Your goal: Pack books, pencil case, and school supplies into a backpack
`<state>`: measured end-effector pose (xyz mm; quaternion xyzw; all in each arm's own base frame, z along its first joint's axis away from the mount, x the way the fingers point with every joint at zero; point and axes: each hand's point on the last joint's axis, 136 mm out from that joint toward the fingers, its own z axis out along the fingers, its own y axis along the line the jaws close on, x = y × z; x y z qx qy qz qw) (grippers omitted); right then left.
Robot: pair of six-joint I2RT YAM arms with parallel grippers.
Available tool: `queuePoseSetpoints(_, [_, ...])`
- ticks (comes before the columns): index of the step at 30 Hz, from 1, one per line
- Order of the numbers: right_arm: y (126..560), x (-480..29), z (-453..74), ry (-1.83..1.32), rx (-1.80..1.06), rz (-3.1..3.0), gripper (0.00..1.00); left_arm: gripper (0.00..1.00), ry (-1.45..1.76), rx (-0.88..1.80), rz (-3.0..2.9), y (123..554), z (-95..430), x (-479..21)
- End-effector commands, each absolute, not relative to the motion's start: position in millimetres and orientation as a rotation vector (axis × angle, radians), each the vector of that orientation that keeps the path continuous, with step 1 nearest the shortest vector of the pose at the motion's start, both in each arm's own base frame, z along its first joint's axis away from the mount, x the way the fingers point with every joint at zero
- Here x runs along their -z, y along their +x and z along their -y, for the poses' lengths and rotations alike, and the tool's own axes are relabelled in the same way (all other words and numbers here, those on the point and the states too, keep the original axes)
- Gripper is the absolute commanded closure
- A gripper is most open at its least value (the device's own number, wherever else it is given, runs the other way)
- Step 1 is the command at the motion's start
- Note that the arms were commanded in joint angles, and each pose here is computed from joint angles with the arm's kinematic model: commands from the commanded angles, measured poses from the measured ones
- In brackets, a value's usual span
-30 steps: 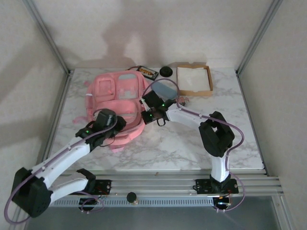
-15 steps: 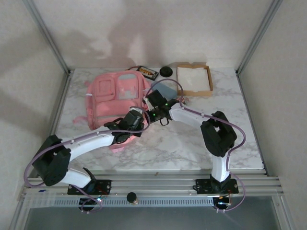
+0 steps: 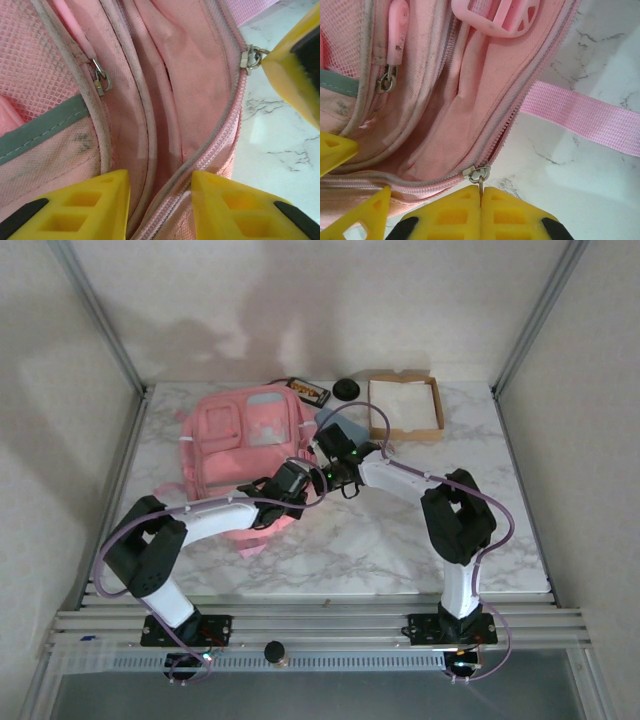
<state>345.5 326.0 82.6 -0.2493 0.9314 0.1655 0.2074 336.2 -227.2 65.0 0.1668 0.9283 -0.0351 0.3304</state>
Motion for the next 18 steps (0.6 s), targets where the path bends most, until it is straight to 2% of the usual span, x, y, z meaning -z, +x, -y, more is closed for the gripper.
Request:
queuePoseSetpoints(1, [361, -108, -341, -0.671, -0.539, -2.516, 1.00, 0.61, 0.629, 0.228, -2.446, 309, 249, -53])
queuePoseSetpoints(7, [357, -111, -348, -0.714, -0.619, -2.506, 1.00, 0.57, 0.628, 0.151, -2.452, 309, 235, -47])
queuePoseSetpoints(11, [365, -110, -337, -0.690, -0.630, -2.525, 1.00, 0.59, 0.609, 0.115, -2.456, 310, 224, -37])
queuePoseSetpoints(15, [369, -113, -336, -0.703, -0.616, -2.526, 1.00, 0.81, 0.523, -0.121, -2.472, 327, 203, -24])
queuePoseSetpoints(18, [386, -107, -323, -0.658, -0.509, -2.543, 1.00, 0.89, 0.535, -0.097, -2.449, 321, 205, -29])
